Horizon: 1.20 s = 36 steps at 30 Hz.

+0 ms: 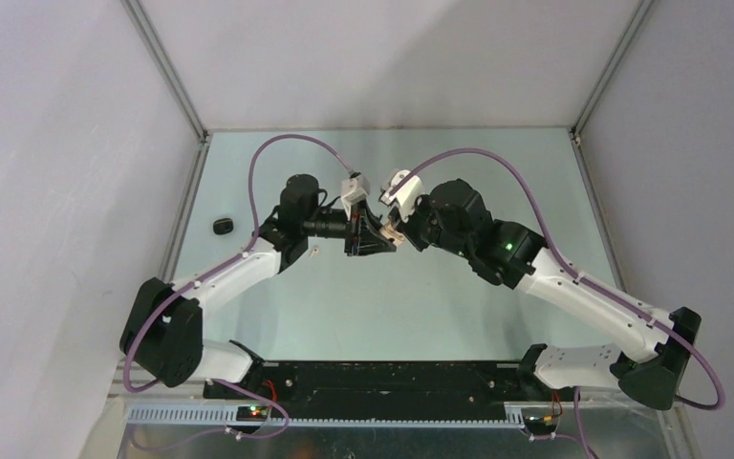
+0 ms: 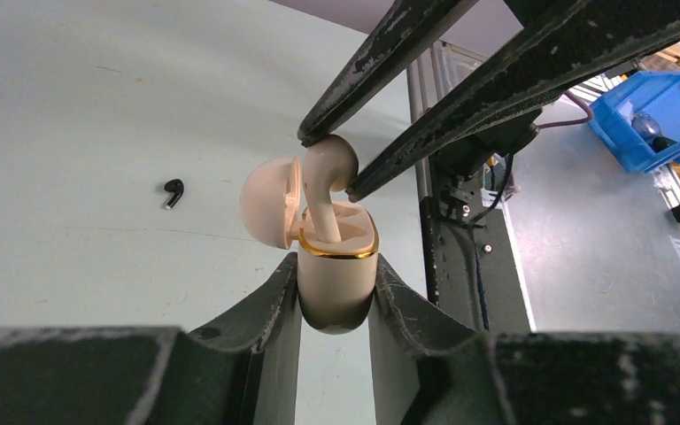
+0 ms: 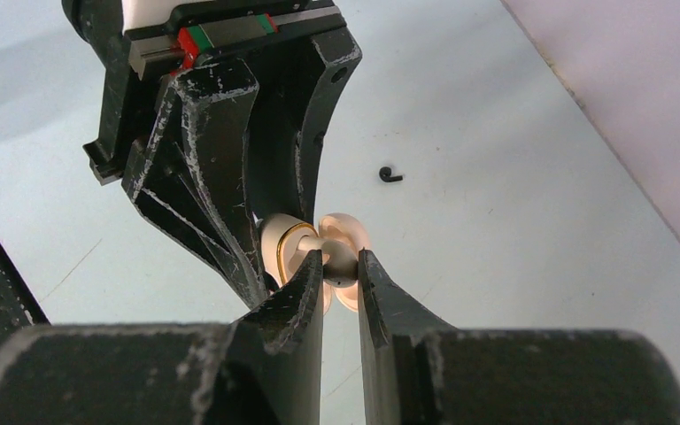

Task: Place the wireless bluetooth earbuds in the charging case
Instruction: Place the earbud in the charging case.

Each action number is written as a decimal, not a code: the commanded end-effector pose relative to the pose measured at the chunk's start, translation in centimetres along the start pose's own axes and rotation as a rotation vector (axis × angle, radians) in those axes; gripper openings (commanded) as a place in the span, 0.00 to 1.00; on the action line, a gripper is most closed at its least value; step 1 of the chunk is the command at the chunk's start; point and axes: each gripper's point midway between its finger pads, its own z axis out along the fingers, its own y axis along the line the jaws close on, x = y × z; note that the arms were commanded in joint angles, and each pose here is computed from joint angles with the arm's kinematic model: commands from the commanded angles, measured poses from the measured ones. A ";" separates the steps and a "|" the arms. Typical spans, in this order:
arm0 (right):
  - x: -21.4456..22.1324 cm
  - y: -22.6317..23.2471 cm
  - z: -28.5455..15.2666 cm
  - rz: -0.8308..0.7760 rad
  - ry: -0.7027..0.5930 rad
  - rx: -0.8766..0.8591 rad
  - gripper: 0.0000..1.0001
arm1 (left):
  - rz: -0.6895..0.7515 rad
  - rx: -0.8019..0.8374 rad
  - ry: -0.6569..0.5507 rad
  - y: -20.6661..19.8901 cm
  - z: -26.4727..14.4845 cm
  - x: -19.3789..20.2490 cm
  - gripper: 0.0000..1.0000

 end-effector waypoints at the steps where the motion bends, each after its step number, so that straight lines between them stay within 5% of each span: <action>1: -1.2 0.5 0.4 0.056 -0.043 -0.004 0.10 | 0.047 0.036 -0.044 -0.9 -0.2 -1.4 0.00; 18: -0.9 1.6 0.7 0.161 -0.031 -0.101 0.10 | 0.076 0.052 -0.065 -1.3 -0.7 -1.6 0.00; 36: -0.7 1.8 0.3 0.034 -0.036 -0.096 0.09 | 0.178 0.078 -0.032 -1.8 -1.2 -0.1 0.00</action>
